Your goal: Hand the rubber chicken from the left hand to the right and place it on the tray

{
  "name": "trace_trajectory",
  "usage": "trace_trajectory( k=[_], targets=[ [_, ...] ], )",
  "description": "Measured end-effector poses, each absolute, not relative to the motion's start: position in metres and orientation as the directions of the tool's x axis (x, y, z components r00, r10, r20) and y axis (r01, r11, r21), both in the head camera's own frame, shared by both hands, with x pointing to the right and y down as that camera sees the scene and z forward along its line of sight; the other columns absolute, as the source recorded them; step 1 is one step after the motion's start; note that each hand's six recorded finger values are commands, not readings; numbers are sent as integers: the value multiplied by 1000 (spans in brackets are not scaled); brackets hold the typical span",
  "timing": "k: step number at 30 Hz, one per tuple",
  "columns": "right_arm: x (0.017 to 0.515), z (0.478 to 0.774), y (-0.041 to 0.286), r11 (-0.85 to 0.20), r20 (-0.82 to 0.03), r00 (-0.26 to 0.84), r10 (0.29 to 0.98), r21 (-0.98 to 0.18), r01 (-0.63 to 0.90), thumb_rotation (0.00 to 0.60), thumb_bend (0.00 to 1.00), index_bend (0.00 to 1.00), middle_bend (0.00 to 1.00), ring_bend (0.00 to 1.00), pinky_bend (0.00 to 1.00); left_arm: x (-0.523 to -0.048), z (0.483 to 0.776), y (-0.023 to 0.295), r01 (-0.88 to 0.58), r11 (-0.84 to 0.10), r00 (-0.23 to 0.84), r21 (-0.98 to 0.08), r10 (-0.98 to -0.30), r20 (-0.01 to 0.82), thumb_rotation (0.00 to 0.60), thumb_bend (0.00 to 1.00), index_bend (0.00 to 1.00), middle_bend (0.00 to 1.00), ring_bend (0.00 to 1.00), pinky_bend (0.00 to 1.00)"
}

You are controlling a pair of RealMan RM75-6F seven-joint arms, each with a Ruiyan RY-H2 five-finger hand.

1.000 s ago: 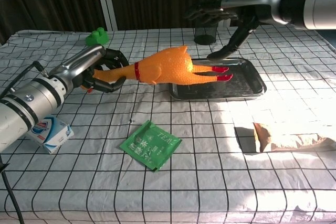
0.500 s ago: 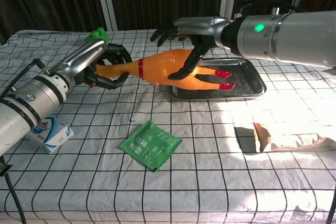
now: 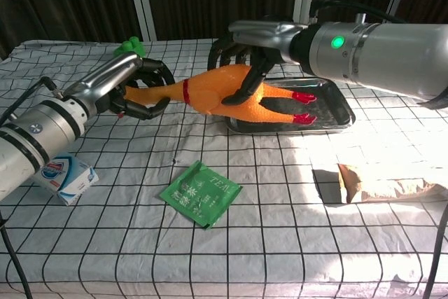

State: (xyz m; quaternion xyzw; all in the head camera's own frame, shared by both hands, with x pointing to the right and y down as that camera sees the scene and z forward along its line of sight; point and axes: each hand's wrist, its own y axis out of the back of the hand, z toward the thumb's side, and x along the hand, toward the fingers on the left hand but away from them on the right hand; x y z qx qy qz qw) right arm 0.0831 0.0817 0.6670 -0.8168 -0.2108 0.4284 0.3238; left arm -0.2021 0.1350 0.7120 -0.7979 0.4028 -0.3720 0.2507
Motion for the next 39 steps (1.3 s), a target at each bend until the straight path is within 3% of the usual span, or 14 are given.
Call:
trace_trajectory(
  k=[4,5,6,7,8,9,11,12,17,34,37,39],
  targets=[
    [87,666,81,-661,-548,533,645,-750,28,600,413,1000,874,855,992,-203,712,134,-458,-550,397,-698,-829,393,600,930,509,680,424,673],
    [87,666,81,-654,-542,532,651,-755,31,600,415,988,874,837,972,-203,712,134,-458,-551,396,-698,-829,394,600,930,509,679,424,673],
    [87,665,81,-649,-535,531,657,-759,38,600,394,916,841,773,886,-203,712,134,-458,-551,396,-698,-829,394,600,930,509,679,424,673],
    [87,664,81,-644,-528,530,664,-764,45,600,366,822,787,704,776,-203,711,133,-458,-550,395,-698,-830,394,600,931,509,679,424,673],
    [88,663,80,-637,-520,530,670,-769,51,600,311,604,647,553,548,-203,711,133,-459,-549,394,-698,-830,394,600,930,509,680,424,673],
    [89,662,80,-636,-518,529,672,-770,54,600,246,338,440,358,298,-204,711,133,-460,-549,394,-697,-830,394,600,930,509,679,424,673],
    [91,663,82,-653,-532,534,657,-756,50,600,172,49,129,91,46,-204,711,133,-461,-550,393,-696,-830,396,600,930,509,679,424,674],
    [92,664,83,-665,-544,537,644,-745,42,600,141,0,32,14,1,-204,712,133,-460,-551,393,-696,-830,397,600,930,509,679,424,674],
    [103,665,85,-723,-603,542,586,-691,12,600,99,0,0,0,0,-204,712,134,-454,-554,394,-698,-828,400,600,930,509,679,424,673],
    [104,669,89,-738,-595,555,581,-673,51,600,83,1,7,0,5,-203,712,133,-454,-558,399,-695,-824,401,600,927,509,679,424,674],
    [102,672,89,-738,-589,548,594,-670,80,600,95,138,146,108,203,-204,713,133,-456,-559,397,-693,-824,404,600,927,509,679,424,674],
    [101,674,90,-742,-586,544,600,-662,105,600,139,314,256,228,349,-205,713,133,-458,-560,396,-690,-824,405,600,928,510,680,424,674]
  ],
)
